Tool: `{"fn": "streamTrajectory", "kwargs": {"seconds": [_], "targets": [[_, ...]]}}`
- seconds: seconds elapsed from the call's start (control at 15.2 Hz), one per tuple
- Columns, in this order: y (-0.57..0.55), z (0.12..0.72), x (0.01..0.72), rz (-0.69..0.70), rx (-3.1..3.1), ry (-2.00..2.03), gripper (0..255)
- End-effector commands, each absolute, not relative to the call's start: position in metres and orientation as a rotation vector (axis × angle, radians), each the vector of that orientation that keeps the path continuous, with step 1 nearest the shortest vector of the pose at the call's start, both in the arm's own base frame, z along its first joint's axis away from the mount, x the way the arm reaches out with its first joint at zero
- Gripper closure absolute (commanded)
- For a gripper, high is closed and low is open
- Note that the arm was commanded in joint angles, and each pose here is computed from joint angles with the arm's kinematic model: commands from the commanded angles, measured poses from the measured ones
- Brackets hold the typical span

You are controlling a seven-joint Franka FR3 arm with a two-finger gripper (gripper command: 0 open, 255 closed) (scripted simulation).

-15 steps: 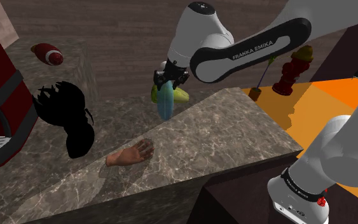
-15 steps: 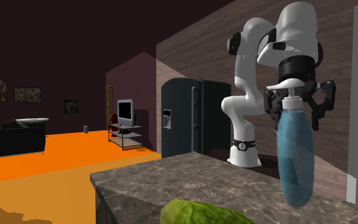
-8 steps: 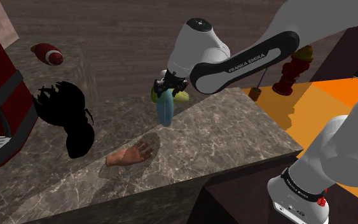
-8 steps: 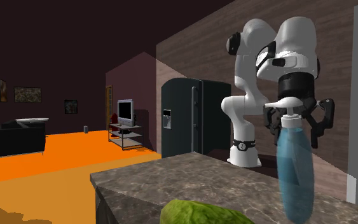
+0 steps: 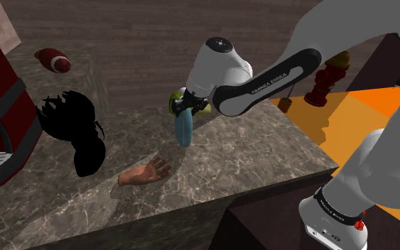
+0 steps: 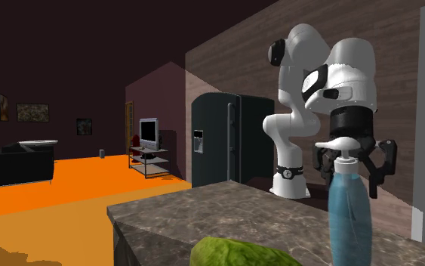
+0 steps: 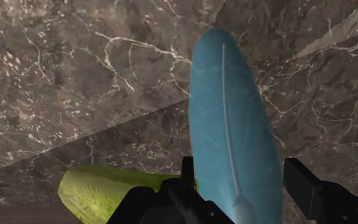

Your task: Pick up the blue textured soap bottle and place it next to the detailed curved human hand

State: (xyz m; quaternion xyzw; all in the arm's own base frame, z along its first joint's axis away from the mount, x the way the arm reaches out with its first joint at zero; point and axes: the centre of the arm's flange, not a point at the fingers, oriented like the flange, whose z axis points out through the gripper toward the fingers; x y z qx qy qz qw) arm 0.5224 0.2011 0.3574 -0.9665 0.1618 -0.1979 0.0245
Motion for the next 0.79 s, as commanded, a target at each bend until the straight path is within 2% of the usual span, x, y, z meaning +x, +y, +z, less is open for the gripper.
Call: {"fn": "streamTrajectory", "kwargs": {"seconds": [0.0,0.4,0.46,0.73], "targets": [[0.2008,0.3534,0.5225,-0.614,-2.989,0.5,255],[0.2008,0.3534,0.5226,-0.614,-2.989,0.5,255],[0.2008,0.3534,0.5226,-0.614,-2.989,0.5,0],[0.2008,0.3534,0.5226,-0.614,-2.989,0.5,0]]}}
